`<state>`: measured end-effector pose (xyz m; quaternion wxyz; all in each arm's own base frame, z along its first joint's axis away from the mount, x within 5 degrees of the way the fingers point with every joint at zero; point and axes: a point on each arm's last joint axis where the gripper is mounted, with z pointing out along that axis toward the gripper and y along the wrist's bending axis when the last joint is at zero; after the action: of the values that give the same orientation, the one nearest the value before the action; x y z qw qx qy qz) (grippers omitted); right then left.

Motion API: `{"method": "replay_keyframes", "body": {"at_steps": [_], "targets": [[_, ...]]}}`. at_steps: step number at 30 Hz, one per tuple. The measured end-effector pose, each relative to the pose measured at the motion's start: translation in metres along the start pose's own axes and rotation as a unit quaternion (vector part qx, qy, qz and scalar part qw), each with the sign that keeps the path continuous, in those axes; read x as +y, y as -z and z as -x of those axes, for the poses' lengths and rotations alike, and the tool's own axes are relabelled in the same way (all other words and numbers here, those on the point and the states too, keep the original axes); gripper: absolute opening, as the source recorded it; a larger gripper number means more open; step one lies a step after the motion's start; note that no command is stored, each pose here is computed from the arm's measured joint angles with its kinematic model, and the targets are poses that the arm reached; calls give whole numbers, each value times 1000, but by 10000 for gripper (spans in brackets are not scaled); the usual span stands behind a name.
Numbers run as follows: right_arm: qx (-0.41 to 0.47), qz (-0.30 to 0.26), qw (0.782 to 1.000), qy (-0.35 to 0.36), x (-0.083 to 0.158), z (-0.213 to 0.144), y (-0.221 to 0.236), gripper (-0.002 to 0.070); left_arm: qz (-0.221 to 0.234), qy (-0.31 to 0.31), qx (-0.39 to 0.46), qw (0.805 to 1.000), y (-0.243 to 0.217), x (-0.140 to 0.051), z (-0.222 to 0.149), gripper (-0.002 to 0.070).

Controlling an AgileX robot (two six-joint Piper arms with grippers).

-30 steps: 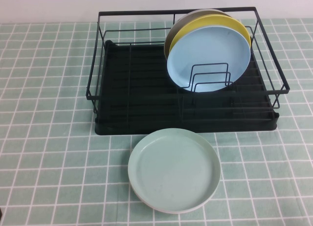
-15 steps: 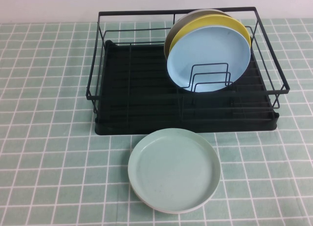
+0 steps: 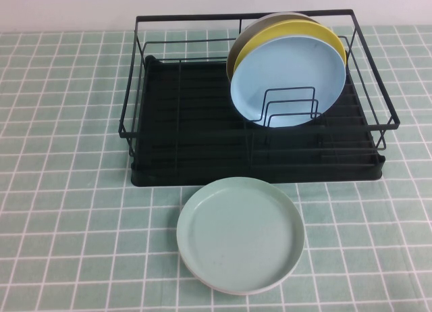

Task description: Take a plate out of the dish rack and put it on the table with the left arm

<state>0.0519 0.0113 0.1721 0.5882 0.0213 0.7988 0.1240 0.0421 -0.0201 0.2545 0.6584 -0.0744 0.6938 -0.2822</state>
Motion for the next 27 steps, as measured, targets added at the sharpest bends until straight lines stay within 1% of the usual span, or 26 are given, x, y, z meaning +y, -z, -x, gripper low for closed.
{"method": "replay_keyframes", "body": {"at_steps": [1, 3, 6, 8, 10, 12, 13, 16, 20, 23, 27], "targets": [[0, 0, 1000, 0, 0, 0, 0, -18, -4, -36, 17, 999, 2, -11, 15, -4], [0, 0, 1000, 0, 0, 0, 0, -18, -1, -84, 60, 995, 4, -28, 40, -4], [0, 0, 1000, 0, 0, 0, 0, -18, -7, -153, 126, 980, -2, -52, 75, -4], [0, 0, 1000, 0, 0, 0, 0, -18, -26, -211, 165, 963, -11, -66, 95, -4], [0, 0, 1000, 0, 0, 0, 0, -18, -47, -276, 201, 939, -24, -78, 114, -4], [0, 0, 1000, 0, 0, 0, 0, -18, -64, -323, 236, 914, -44, -84, 127, -4], [0, 0, 1000, 0, 0, 0, 0, -18, -70, -339, 255, 903, -56, -85, 131, -4], [0, 0, 1000, 0, 0, 0, 0, -18, -90, -365, 293, 879, -97, -84, 140, -4], [0, 0, 1000, 0, 0, 0, 0, -18, -143, -376, 316, 859, -160, -87, 147, -4], [0, 0, 1000, 0, 0, 0, 0, -18, -183, -394, 323, 841, -202, -90, 151, -4], [0, 0, 1000, 0, 0, 0, 0, -18, -219, -418, 324, 820, -251, -102, 149, -4]]}}
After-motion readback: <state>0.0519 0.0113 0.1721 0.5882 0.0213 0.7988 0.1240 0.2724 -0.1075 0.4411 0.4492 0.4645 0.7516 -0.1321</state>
